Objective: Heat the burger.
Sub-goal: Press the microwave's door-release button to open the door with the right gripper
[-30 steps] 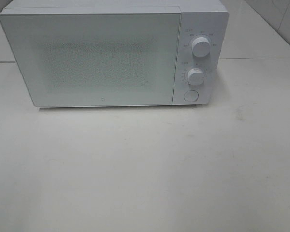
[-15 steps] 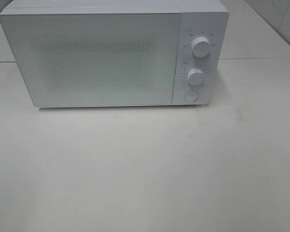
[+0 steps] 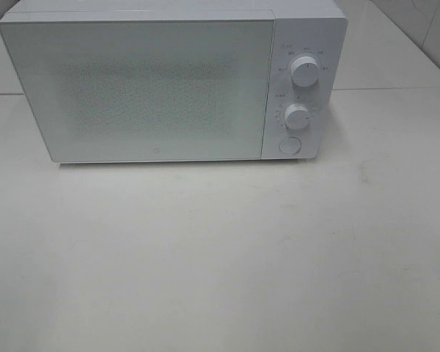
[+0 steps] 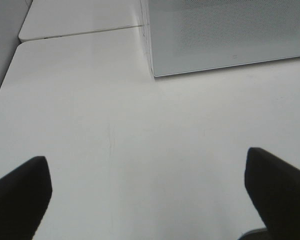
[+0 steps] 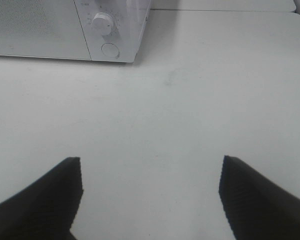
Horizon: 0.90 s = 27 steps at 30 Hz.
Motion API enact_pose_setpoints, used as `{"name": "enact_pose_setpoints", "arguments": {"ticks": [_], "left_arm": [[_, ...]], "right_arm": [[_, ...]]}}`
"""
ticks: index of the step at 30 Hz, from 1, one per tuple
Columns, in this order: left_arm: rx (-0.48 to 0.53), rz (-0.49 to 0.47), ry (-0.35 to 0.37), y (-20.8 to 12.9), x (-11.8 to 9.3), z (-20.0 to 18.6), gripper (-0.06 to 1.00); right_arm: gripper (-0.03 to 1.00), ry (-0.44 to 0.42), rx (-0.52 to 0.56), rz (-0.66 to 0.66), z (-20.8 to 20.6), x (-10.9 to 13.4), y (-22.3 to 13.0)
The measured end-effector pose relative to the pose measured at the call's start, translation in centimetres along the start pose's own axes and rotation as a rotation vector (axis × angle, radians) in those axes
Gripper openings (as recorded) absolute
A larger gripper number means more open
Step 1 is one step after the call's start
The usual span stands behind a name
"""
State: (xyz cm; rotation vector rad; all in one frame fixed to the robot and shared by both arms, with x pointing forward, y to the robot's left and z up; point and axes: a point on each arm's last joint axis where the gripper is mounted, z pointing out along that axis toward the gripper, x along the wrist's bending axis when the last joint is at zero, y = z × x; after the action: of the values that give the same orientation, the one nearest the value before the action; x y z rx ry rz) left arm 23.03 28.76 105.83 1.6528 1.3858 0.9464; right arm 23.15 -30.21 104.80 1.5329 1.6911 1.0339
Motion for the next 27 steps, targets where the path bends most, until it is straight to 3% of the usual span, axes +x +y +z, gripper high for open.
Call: {"name": "enact_pose_setpoints", "arguments": {"ticks": [12,27], "left_arm": [[0.0,0.0,0.0,0.0,0.0,0.0,0.97],[0.0,0.0,0.0,0.0,0.0,0.0,0.97]], "right_arm": [[0.76,0.003,-0.031,0.0,-0.4,0.0,0.4],[0.76,0.013,-0.106,-0.005,3.2,0.5,5.5]]}}
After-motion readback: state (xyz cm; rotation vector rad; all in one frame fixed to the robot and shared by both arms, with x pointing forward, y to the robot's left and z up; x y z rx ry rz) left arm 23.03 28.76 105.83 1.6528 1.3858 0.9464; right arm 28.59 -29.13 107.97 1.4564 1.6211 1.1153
